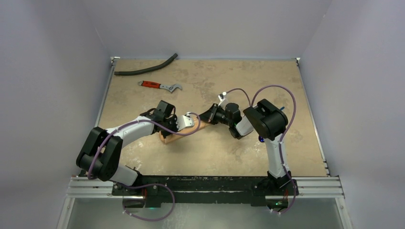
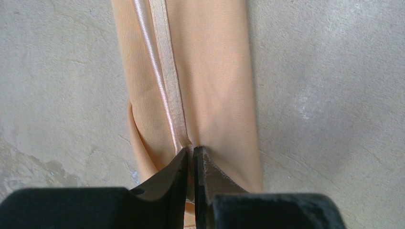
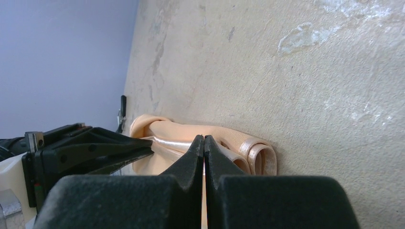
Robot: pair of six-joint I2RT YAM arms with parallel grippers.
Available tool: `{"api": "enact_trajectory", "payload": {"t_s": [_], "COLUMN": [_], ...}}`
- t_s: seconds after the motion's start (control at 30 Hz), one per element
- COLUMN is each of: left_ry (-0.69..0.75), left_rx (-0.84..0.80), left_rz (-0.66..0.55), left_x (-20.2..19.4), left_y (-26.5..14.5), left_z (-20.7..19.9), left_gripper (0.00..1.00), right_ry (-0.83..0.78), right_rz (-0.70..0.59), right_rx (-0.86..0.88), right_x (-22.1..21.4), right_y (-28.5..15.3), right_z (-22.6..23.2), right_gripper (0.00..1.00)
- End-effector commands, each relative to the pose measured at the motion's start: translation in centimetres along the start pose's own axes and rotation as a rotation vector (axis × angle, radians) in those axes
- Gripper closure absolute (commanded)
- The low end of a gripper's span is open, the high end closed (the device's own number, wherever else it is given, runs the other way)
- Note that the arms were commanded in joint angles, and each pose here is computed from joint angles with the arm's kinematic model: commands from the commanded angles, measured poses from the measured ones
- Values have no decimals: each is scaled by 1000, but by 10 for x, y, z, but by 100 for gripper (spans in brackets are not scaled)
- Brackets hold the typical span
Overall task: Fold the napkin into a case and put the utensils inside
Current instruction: Smooth out the smaller rectangle-folded napkin at the center of the board.
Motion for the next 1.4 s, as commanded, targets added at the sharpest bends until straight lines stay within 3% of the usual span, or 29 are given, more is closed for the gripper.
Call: {"api": "enact_trajectory", "payload": {"t_s": [0.0,0.33,0.53,0.73,1.17,1.37], "left_ry": [-19,-18,-27,-31,-46,-87], "left_rx": [-111,-105,-94,-83,-59,-22], "left_rz": [23,20,8,2,-3,-6], "left_x": [-11,-10,-6,-5,0,6], "left_y": [7,6,6,4,-1,-11], "left_z": [-25,-22,-19,-17,-10,-2], "left_gripper": [92,91,92,92,92,91], "right_ry": [-30,-211,-147,-136,-102,-83], "right_rz": [-68,-137,18,186,284,323], "right_rx": [-172,-100,202,195,110,45], "right_x": [0,11,-15,-65,-97,-115], "right_y": [-9,-6,-5,23,54,62], "right_z": [-47,41,103,97,71,52], "right_gripper": [100,100,81,87,100,100]}}
Point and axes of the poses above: each gripper's point midway between its finger pads, its own y axis out along the fingers, its own z axis along the line the jaws close on, x = y × z, the point moved 4 cm from there along -y, back along the fingers, and after that the axes turned 15 degrees about y, right-handed, at the moved point
